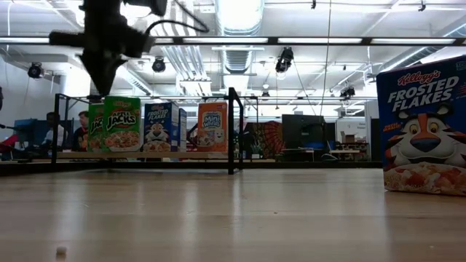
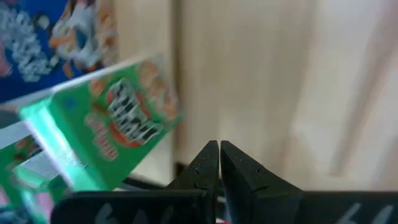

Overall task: Stack cereal on shelf
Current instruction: Put the green cereal box on the shelf aligned with the green cereal boxes

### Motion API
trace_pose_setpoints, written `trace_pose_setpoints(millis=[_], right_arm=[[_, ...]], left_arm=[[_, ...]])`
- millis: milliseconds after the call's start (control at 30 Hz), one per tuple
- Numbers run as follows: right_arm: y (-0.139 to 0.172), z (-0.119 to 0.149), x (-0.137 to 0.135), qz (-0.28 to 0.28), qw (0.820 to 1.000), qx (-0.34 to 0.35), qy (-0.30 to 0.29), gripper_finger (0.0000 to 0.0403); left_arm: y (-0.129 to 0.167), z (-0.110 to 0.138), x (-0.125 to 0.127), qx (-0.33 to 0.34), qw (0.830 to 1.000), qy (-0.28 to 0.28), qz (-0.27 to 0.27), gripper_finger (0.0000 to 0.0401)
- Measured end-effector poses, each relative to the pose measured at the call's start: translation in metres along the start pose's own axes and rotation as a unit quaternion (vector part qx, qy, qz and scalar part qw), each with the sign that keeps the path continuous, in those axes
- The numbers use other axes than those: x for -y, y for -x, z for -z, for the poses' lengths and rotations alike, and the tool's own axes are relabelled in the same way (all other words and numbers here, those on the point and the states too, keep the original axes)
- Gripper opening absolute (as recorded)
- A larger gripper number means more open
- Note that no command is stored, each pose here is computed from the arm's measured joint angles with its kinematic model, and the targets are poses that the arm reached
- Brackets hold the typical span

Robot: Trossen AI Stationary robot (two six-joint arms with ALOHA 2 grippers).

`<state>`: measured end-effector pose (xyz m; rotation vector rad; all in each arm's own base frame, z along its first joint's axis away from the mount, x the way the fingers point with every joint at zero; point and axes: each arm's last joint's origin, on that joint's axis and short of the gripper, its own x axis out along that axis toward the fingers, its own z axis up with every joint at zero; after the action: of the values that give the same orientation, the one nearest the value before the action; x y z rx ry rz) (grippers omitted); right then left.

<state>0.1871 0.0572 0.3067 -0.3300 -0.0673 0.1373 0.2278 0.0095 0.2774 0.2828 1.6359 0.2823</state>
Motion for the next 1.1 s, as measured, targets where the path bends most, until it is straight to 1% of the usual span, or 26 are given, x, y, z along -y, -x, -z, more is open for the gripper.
trace_pose_setpoints(millis=[67,167,367,600,733,867,1100], right_arm=[[-0.002,0.002,-0.001,-0.002,1.000,-0.005,0.008,0.0009],[-0.003,0.004,-0.002,-0.004,1.000,-0.011,0.015,0.0009],[-0.003,0.004,-0.002,-0.003,1.000,-0.009,0.017,0.0009],[-0.003,0.004,-0.002,-0.003,1.000,-0.009,0.016,0.0009],[-0.003,0.004,-0.002,-0.002,1.000,-0.008,0.016,0.0009],[-0.003,0.004,-0.002,-0.002,1.000,-0.008,0.016,0.0009],[-0.003,0.004,-0.002,-0.002,1.000,-0.008,0.016,0.0009]], left_arm=[[-0.009,0.008,-0.002,-0.006,1.000,-0.001,-0.028,0.0000],[-0.021,0.017,-0.008,-0.004,0.998,0.019,-0.062,0.0000],[-0.040,0.022,-0.019,0.001,0.993,0.063,-0.100,0.0000],[-0.051,0.025,-0.028,-0.019,0.992,0.076,-0.100,0.0000],[-0.052,0.024,-0.032,-0.018,0.991,0.087,-0.103,0.0000],[-0.052,0.024,-0.035,-0.019,0.988,0.095,-0.121,0.0000],[-0.053,0.021,-0.036,-0.003,0.986,0.109,-0.124,0.0000]])
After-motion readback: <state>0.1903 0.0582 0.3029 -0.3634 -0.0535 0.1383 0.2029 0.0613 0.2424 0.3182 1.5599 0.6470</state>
